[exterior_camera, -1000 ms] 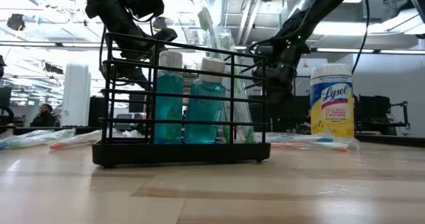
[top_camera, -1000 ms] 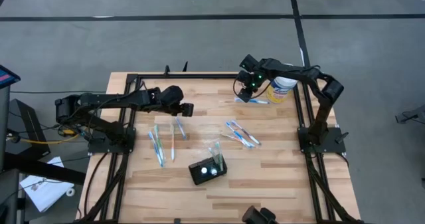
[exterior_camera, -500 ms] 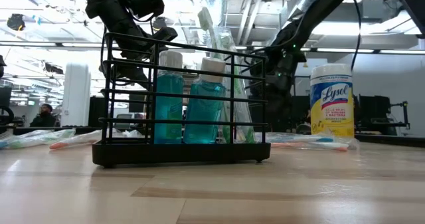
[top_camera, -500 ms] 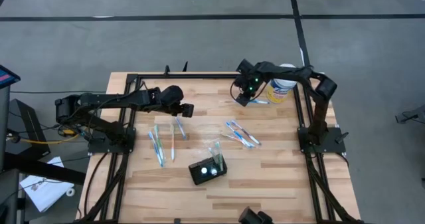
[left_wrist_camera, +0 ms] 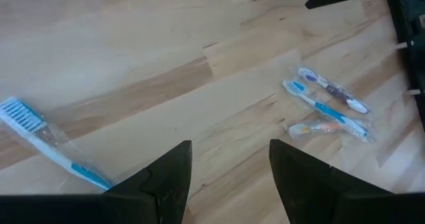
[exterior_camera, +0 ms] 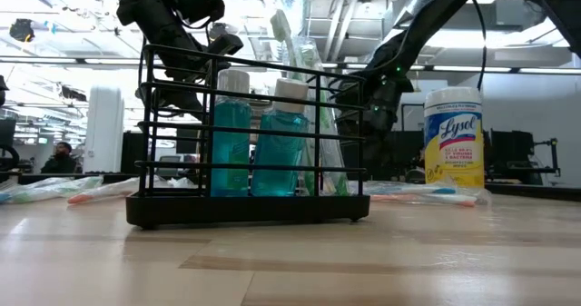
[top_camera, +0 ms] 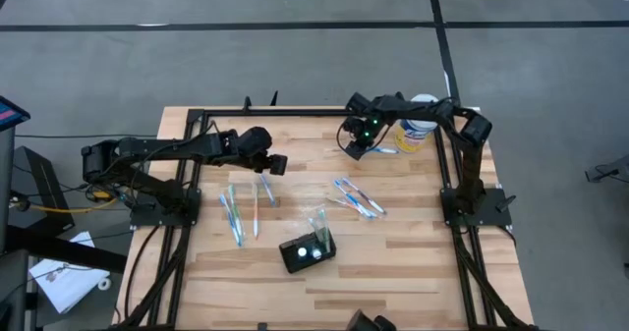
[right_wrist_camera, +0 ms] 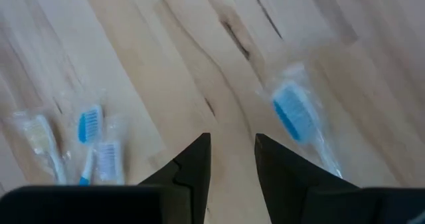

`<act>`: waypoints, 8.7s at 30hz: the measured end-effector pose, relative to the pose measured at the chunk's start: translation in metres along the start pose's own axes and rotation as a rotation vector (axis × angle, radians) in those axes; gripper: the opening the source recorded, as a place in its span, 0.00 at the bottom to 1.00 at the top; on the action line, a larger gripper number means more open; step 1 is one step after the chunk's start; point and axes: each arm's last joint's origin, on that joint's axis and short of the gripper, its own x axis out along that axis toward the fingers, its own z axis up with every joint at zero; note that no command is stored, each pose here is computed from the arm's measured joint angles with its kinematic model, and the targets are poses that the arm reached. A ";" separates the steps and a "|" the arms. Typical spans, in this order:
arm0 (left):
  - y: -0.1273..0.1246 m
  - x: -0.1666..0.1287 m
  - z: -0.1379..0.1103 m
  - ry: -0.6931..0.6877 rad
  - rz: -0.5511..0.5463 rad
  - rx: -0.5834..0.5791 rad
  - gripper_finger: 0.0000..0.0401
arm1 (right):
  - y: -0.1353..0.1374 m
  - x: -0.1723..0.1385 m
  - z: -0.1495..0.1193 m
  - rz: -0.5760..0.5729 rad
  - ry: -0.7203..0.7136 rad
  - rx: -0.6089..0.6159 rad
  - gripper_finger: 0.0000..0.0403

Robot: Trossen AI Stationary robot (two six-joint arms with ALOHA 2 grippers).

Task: Pick & Place toothbrushing station
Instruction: Put the blue toothbrush into the mesh organizer

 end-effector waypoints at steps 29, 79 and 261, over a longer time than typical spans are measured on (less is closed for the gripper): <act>0.006 0.004 -0.006 0.063 -0.016 0.073 0.49 | -0.030 0.012 0.013 -0.160 0.192 0.005 0.45; -0.002 -0.047 0.015 -0.354 -0.207 0.379 0.45 | 0.234 -0.150 -0.075 0.406 -0.905 -0.006 0.00; -0.011 -0.064 -0.012 -0.374 -0.154 0.836 0.44 | 0.366 0.063 -0.191 -0.300 -1.201 -0.132 0.00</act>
